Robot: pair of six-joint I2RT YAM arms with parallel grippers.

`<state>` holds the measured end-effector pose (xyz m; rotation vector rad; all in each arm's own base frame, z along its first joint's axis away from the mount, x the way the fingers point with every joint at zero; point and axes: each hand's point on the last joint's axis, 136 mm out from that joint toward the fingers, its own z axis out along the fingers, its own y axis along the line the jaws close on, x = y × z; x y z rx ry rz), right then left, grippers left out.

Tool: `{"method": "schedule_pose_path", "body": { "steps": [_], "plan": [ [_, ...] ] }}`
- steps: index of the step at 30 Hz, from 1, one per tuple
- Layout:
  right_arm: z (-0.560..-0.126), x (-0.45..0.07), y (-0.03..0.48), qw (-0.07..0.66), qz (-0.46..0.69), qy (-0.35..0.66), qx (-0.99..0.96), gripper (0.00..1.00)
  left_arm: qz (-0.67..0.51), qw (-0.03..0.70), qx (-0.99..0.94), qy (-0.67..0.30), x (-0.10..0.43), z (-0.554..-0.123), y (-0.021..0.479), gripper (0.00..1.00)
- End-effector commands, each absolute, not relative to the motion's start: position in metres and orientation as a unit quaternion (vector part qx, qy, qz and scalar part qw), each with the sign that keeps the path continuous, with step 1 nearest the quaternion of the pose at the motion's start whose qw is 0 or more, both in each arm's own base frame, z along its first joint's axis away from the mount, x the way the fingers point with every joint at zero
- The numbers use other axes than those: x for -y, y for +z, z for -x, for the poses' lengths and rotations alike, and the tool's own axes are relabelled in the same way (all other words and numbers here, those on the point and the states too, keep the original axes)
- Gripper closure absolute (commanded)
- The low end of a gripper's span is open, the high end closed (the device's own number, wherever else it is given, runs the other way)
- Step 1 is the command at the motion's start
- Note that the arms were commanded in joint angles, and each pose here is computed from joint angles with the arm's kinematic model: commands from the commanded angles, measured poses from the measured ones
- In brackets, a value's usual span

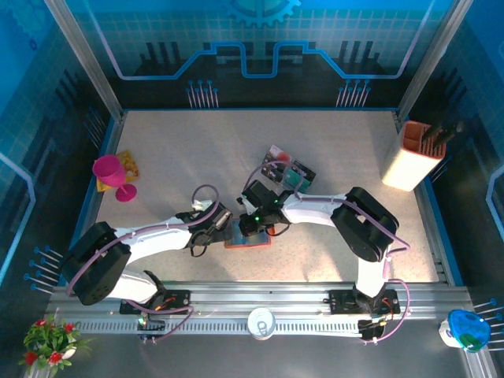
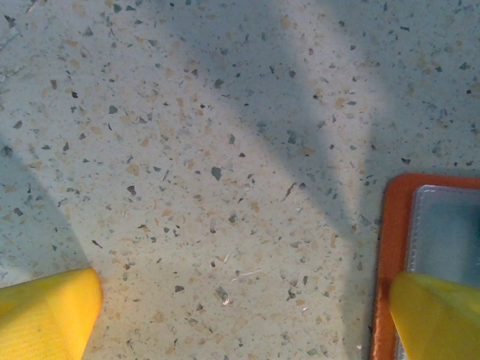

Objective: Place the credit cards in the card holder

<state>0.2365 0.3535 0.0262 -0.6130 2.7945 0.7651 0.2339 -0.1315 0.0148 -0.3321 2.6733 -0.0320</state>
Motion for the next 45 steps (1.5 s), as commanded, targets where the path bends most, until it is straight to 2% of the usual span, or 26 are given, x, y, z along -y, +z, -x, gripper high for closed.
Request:
{"method": "schedule_pose_path", "body": {
  "steps": [1,7,11,27,45],
  "plan": [
    [-0.227,-0.36,0.029,0.071,0.227,0.258,-0.936,0.95,0.126,0.213,-0.969,-0.016,0.13,-0.23,0.01,0.01],
    [-0.237,-0.349,0.06,0.116,0.217,0.261,-0.933,0.95,0.136,0.233,-0.963,-0.03,0.126,-0.229,0.029,0.01],
    [-0.24,-0.338,0.059,0.125,0.213,0.244,-0.938,0.96,0.152,0.245,-0.957,-0.026,0.116,-0.226,0.037,0.01],
    [-0.24,-0.333,0.026,0.099,0.223,0.21,-0.947,0.98,0.149,0.193,-0.97,-0.002,0.119,-0.222,0.002,0.01],
    [-0.23,-0.357,0.01,0.072,0.251,0.205,-0.943,0.99,0.141,0.186,-0.972,0.0,0.122,-0.224,-0.005,0.01]
  ]
}}
